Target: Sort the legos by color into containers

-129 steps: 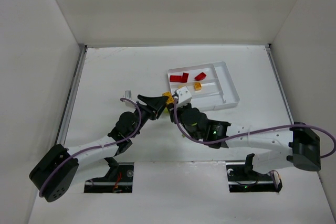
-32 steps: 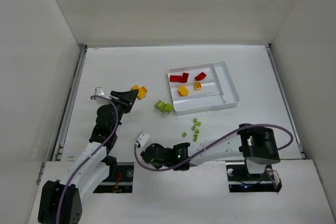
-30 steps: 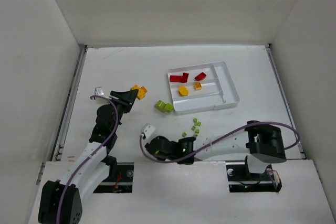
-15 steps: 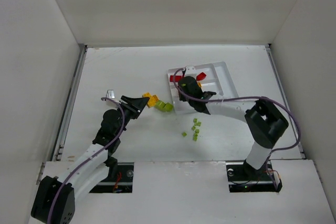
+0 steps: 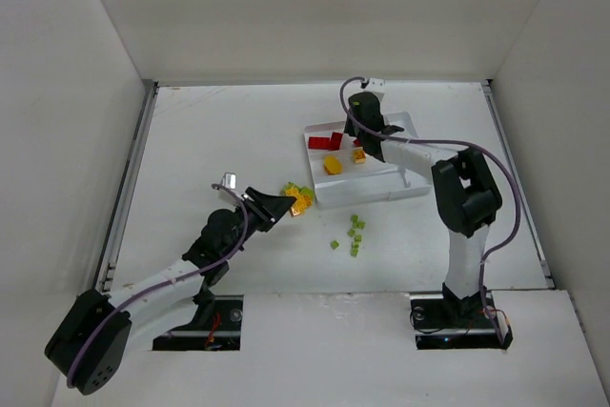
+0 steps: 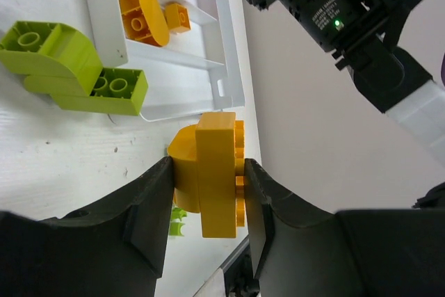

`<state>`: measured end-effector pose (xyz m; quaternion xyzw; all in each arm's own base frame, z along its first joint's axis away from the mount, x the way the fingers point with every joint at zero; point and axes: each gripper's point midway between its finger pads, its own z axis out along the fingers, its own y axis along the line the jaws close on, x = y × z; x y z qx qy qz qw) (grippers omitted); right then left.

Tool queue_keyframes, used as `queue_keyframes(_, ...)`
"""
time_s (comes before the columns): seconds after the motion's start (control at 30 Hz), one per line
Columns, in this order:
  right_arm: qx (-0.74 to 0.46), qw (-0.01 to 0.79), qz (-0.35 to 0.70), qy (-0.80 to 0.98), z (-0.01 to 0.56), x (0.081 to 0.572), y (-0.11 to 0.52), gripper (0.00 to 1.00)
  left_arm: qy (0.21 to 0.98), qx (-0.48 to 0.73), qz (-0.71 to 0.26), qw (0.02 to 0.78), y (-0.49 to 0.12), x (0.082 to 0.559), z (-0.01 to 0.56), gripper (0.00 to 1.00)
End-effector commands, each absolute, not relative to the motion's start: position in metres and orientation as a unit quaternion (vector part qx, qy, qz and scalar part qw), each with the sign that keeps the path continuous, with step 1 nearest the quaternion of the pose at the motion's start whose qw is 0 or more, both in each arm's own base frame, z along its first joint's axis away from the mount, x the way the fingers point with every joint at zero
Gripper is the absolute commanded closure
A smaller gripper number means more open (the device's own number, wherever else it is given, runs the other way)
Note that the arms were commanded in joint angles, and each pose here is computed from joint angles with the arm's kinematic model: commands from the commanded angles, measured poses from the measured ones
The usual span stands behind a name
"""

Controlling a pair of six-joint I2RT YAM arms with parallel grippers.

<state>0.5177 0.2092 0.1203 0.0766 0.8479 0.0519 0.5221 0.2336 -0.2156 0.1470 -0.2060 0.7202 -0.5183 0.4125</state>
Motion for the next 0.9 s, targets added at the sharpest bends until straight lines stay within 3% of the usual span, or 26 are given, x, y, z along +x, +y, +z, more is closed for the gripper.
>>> queue_keyframes(0.0, 0.074, 0.521, 0.076, 0.847, 0.125, 0.524, 0.221, 0.66, 0.687, -0.186, -0.547, 0.440, -0.223, 0.235, 0.173, 0.73)
queue_keyframes(0.13, 0.077, 0.517, 0.074, 0.849, 0.122, 0.522, 0.218, 0.58, 0.690, -0.182, -0.548, 0.436, -0.229, 0.234, 0.172, 0.73)
queue_keyframes(0.3, 0.079, 0.527, 0.079, 0.842, 0.137, 0.519, 0.214, 0.37, 0.692, -0.176, -0.551, 0.432, -0.237, 0.235, 0.175, 0.73)
queue_keyframes(0.5, 0.074, 0.559, 0.116, 0.817, 0.183, 0.481, 0.213, 0.36, 0.686, -0.175, -0.561, 0.429, -0.242, 0.238, 0.186, 0.72)
queue_keyframes(0.7, 0.026, 0.544, 0.273, 0.793, 0.202, 0.385, 0.269, 0.49, 0.667, -0.175, -0.584, 0.428, -0.246, 0.241, 0.205, 0.72)
queue_keyframes(0.8, 0.008, 0.512, 0.371, 0.775, 0.211, 0.341, 0.291, 0.44, 0.651, -0.179, -0.607, 0.420, -0.248, 0.239, 0.215, 0.71)
queue_keyframes(0.87, 0.003, 0.499, 0.416, 0.760, 0.219, 0.318, 0.299, 0.31, 0.642, -0.179, -0.619, 0.417, -0.247, 0.237, 0.220, 0.71)
